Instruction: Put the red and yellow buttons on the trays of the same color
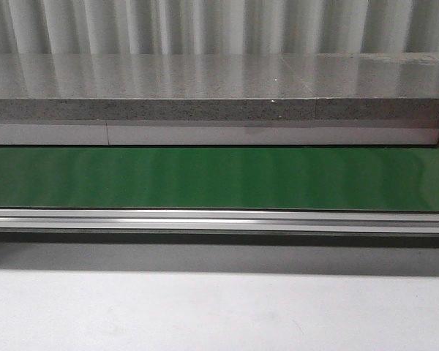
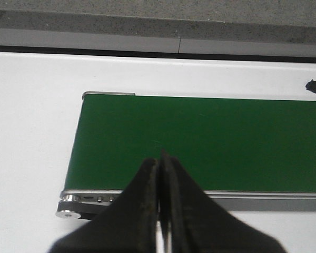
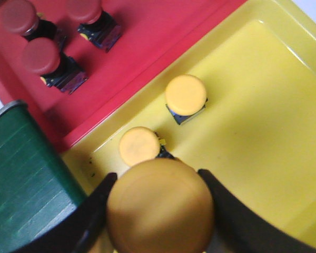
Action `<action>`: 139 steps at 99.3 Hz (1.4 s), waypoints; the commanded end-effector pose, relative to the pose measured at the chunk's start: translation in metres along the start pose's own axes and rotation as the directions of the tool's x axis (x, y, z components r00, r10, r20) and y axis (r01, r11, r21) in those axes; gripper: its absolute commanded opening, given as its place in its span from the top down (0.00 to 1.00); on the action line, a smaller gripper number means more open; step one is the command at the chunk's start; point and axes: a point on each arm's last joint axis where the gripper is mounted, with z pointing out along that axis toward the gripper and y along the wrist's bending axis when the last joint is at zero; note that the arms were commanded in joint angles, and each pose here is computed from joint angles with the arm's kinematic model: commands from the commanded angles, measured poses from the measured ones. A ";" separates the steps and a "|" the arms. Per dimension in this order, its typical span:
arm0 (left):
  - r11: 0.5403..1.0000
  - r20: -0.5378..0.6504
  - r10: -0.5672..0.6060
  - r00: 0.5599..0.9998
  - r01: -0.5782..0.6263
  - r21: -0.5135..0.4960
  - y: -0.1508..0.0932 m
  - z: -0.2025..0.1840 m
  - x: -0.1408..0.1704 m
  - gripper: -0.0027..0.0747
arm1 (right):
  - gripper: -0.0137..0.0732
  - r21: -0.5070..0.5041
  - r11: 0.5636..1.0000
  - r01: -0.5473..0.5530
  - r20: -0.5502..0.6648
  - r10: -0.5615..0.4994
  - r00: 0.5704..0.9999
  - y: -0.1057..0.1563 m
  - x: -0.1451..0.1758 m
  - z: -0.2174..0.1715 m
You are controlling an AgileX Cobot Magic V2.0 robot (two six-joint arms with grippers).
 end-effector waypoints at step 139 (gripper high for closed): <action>1.000 0.104 -0.009 0.995 0.008 0.015 -0.002 -0.006 -0.014 0.99 | 0.14 -0.084 0.961 0.265 0.396 -0.212 0.894 0.059 0.006 -0.062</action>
